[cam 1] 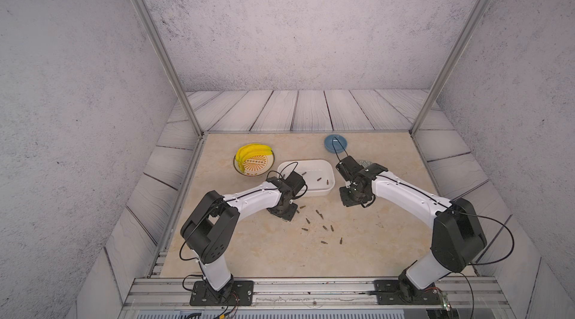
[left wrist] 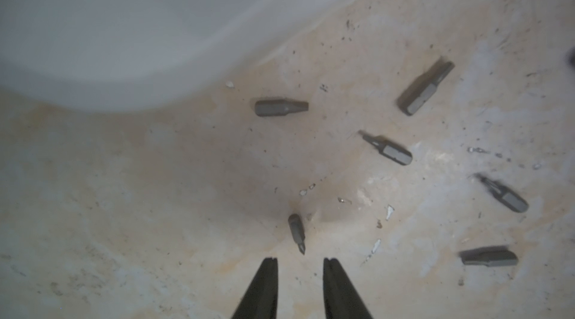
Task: Put the bit on the desktop into the storage box
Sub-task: Pick up the screwdriver bit from the center of the board.
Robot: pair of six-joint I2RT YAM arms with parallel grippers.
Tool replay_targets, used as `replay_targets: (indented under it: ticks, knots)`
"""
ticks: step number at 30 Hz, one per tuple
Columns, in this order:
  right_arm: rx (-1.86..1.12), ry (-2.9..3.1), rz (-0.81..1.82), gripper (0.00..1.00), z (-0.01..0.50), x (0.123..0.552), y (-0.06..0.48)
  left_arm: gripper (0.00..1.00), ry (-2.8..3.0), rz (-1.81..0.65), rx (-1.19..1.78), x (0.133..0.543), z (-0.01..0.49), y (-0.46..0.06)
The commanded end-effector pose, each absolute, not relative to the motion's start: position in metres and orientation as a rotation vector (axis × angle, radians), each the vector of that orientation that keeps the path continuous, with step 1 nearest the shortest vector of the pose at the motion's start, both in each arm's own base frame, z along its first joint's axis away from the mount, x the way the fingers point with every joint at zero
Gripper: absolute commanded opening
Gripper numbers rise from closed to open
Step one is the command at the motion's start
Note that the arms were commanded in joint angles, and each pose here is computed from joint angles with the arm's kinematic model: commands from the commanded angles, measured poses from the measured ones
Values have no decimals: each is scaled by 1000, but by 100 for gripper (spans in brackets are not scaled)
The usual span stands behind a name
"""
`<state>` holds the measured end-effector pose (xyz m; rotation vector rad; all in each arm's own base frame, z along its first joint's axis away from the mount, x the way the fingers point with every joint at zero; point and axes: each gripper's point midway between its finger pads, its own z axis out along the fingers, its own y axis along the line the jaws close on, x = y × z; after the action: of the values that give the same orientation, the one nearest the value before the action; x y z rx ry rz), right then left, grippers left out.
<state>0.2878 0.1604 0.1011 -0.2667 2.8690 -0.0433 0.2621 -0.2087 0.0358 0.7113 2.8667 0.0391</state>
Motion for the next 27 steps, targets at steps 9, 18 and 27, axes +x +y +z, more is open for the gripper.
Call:
replay_targets:
  ticks: [9, 18, 27]
  knots:
    - [-258, 2839, -25, 34, 117, 288, 159, 30, 2910, 53, 674, 261, 14, -201]
    - [-259, 2838, -27, 34, 119, 288, 159, 27, 2925, 33, 674, 261, 8, -204]
    - [-256, 2832, -20, 34, 121, 288, 159, 15, 2961, 30, 682, 255, -3, -203]
